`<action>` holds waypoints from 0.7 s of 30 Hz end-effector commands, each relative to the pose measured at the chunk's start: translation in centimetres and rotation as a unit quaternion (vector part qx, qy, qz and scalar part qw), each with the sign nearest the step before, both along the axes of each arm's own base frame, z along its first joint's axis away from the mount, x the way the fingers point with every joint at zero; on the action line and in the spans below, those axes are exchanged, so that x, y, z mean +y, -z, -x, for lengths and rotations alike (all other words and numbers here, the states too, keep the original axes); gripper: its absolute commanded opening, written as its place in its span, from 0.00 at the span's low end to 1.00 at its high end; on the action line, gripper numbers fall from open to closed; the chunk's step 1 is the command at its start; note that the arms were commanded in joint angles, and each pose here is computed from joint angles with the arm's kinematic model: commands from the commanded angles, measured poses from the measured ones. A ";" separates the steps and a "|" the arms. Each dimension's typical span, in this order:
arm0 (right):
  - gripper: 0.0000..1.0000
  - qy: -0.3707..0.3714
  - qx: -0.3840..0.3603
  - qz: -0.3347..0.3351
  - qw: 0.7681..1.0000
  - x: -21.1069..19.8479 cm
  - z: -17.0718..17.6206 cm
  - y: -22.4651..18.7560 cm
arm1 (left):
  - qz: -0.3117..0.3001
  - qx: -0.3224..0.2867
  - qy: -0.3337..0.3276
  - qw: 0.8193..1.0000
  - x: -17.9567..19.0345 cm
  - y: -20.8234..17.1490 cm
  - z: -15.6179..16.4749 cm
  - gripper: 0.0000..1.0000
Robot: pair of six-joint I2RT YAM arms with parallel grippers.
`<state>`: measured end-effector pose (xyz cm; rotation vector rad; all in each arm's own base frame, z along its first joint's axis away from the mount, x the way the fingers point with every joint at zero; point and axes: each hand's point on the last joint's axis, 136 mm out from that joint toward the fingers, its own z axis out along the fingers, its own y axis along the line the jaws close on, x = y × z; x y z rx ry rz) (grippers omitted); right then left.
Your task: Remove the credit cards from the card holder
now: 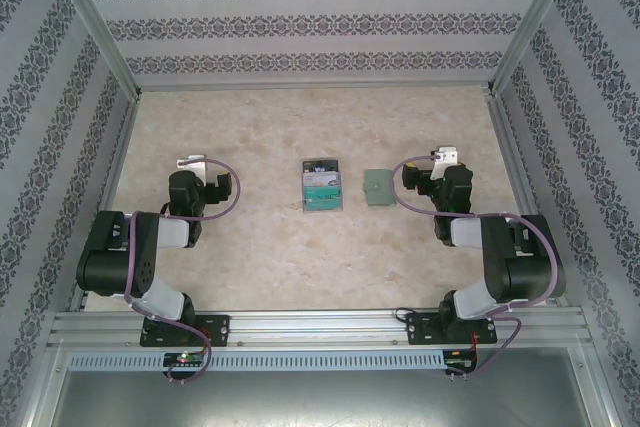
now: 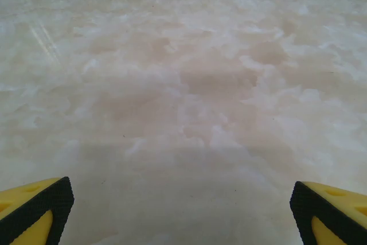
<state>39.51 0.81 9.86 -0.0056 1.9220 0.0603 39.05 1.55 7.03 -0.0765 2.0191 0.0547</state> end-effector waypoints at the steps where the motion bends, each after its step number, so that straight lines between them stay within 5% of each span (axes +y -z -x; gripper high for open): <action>1: 0.98 -0.006 -0.015 -0.001 1.000 0.0 -0.2 -0.7 | -0.006 -0.021 0.016 1.000 -0.6 -1.2 -0.9 1.00; 21: 0.98 -0.005 -0.015 -0.002 1.000 0.0 -0.3 -0.7 | -0.004 -0.019 0.016 1.000 -0.6 -1.2 -0.9 1.00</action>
